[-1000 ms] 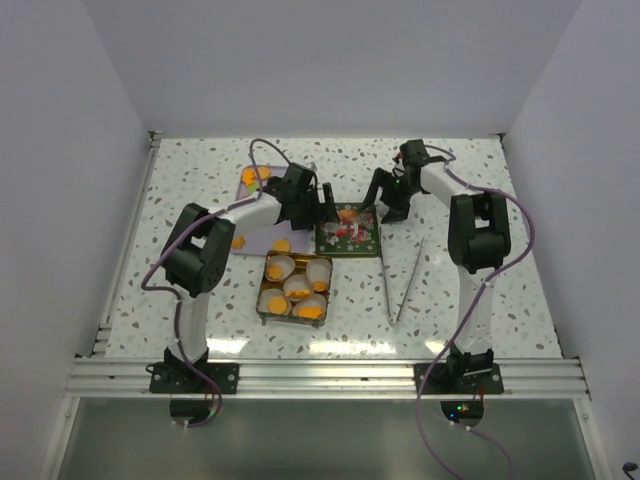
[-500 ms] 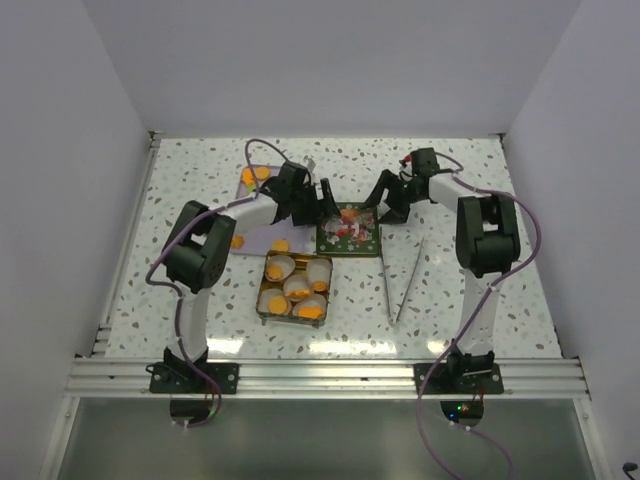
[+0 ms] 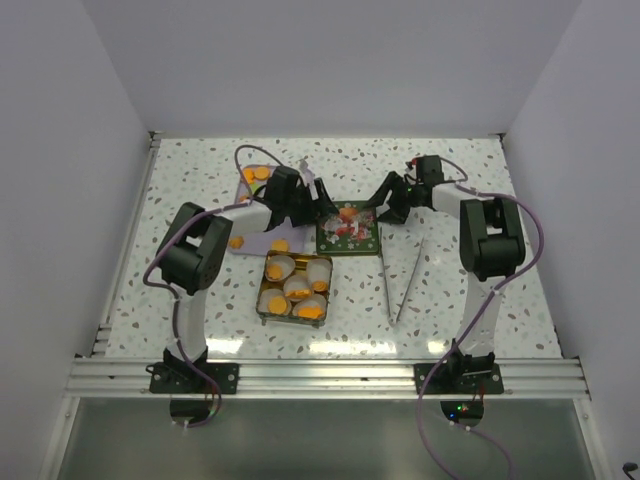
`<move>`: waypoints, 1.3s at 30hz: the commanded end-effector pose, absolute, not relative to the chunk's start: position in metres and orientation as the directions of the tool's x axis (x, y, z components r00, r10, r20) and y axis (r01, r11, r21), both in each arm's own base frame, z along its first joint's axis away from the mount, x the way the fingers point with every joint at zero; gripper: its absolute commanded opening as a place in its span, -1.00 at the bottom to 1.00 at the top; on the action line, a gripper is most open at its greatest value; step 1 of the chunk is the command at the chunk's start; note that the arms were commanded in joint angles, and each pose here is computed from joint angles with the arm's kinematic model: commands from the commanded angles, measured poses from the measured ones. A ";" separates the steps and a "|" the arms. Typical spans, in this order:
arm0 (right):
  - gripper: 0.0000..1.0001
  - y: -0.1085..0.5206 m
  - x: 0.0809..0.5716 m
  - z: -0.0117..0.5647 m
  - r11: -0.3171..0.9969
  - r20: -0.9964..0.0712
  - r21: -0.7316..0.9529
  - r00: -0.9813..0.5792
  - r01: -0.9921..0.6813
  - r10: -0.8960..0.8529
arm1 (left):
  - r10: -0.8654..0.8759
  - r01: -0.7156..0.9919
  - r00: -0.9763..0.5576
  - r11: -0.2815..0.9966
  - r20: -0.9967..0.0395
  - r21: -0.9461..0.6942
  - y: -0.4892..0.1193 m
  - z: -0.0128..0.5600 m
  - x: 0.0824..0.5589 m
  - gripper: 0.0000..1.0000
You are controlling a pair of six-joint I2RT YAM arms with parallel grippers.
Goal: Pack the cookies
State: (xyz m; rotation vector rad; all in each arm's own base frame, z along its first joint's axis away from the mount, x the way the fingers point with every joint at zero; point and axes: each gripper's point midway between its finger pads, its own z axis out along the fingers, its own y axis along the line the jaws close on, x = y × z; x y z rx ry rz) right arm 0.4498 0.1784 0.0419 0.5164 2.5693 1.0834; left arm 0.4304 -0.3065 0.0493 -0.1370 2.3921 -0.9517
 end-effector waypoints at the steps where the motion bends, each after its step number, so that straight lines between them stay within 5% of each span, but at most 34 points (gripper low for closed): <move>1: 0.30 0.258 0.420 0.106 0.507 -0.101 0.860 -0.956 0.056 0.277 | -0.243 0.206 -0.870 0.612 -0.429 -0.763 -0.349 0.083 0.404 0.74; 39: 0.26 0.280 0.418 0.084 0.585 -0.107 0.809 -0.969 0.045 0.222 | -0.306 0.260 -0.796 0.606 -0.522 -0.751 -0.332 0.144 0.396 0.74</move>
